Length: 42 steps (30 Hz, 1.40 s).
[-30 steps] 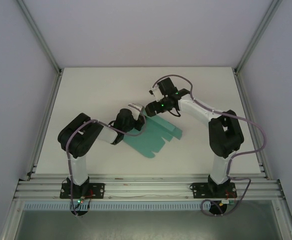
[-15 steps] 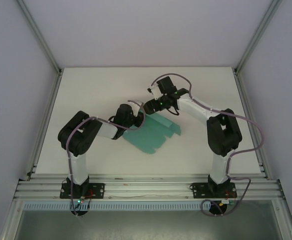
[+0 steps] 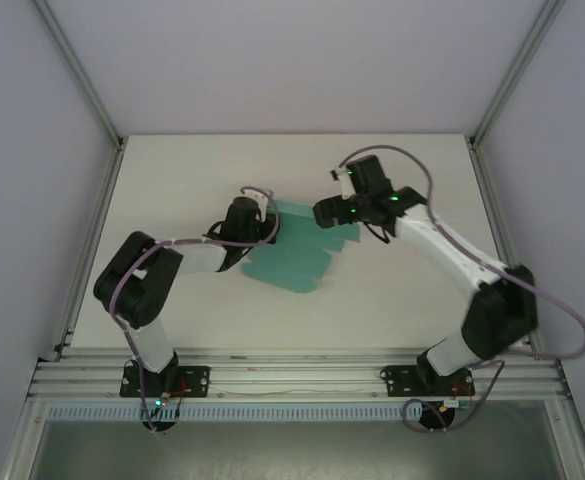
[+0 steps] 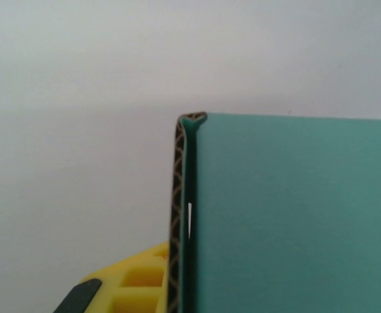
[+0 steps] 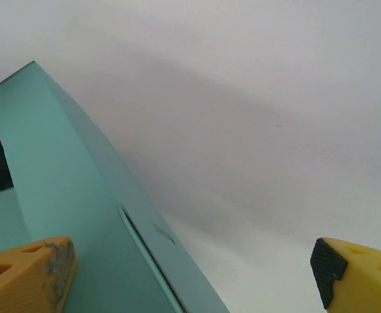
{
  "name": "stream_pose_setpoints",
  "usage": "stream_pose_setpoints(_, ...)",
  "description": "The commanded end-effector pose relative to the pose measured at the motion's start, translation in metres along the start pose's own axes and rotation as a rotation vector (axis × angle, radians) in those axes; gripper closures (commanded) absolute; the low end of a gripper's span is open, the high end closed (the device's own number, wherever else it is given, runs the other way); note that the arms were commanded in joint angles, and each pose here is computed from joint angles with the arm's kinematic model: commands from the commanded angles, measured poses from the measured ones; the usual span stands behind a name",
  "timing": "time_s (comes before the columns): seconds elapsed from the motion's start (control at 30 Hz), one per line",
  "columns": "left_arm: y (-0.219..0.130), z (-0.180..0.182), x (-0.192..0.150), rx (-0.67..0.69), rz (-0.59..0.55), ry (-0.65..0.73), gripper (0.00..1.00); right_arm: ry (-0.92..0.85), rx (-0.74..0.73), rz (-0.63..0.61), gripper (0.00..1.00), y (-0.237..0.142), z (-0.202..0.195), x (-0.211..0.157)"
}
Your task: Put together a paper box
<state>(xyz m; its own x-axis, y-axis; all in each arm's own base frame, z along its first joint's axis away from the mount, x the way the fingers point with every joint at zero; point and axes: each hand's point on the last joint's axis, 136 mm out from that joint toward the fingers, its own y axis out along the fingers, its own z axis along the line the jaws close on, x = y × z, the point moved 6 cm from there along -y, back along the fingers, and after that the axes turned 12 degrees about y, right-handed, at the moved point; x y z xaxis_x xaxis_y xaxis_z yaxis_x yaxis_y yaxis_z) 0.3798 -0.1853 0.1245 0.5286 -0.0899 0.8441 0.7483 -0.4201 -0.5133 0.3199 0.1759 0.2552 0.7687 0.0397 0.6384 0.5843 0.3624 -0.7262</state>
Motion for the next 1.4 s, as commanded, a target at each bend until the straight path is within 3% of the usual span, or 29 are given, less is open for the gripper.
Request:
stream_pose_setpoints(0.0, -0.019, 0.000, 0.011, -0.056, 0.025, -0.140, 1.00, 0.019, -0.012, -0.026, 0.05, -0.036, -0.014, -0.016)
stream_pose_setpoints(0.17, -0.038, -0.010, 0.022, -0.158, 0.036, -0.163, 1.00, -0.008, 0.160, -0.106, 0.02, -0.062, -0.002, -0.021)
stream_pose_setpoints(0.37, -0.047, -0.018, 0.032, -0.211, 0.064, -0.150, 1.00, -0.087, 0.228, -0.082, 0.13, -0.048, 0.010, -0.006)
stream_pose_setpoints(0.6, -0.041, -0.002, 0.030, -0.036, 0.159, -0.204, 1.00, -0.091, 0.278, -0.037, 0.81, -0.033, 0.017, -0.001)
stream_pose_setpoints(0.67, -0.037, 0.009, 0.031, 0.086, 0.205, -0.212, 1.00, -0.076, 0.274, -0.060, 0.93, -0.032, 0.017, -0.001)
stream_pose_setpoints(0.73, -0.033, 0.020, 0.028, 0.197, 0.253, -0.226, 1.00, -0.062, 0.260, -0.094, 0.99, -0.033, 0.015, 0.000)
stream_pose_setpoints(1.13, -0.027, 0.060, 0.007, 0.615, 0.403, -0.240, 1.00, -0.038, 0.204, -0.160, 1.00, -0.040, 0.014, 0.008)
stream_pose_setpoints(1.23, -0.019, 0.053, 0.012, 0.548, 0.395, -0.251, 1.00, -0.040, 0.207, -0.163, 1.00, -0.039, 0.014, 0.007)
stream_pose_setpoints(1.33, -0.012, 0.032, 0.027, 0.315, 0.283, -0.241, 1.00, -0.028, 0.190, -0.169, 1.00, -0.035, 0.012, 0.007)
stream_pose_setpoints(1.37, -0.013, 0.025, 0.033, 0.243, 0.233, -0.237, 1.00, -0.015, 0.176, -0.178, 0.91, -0.035, 0.010, 0.008)
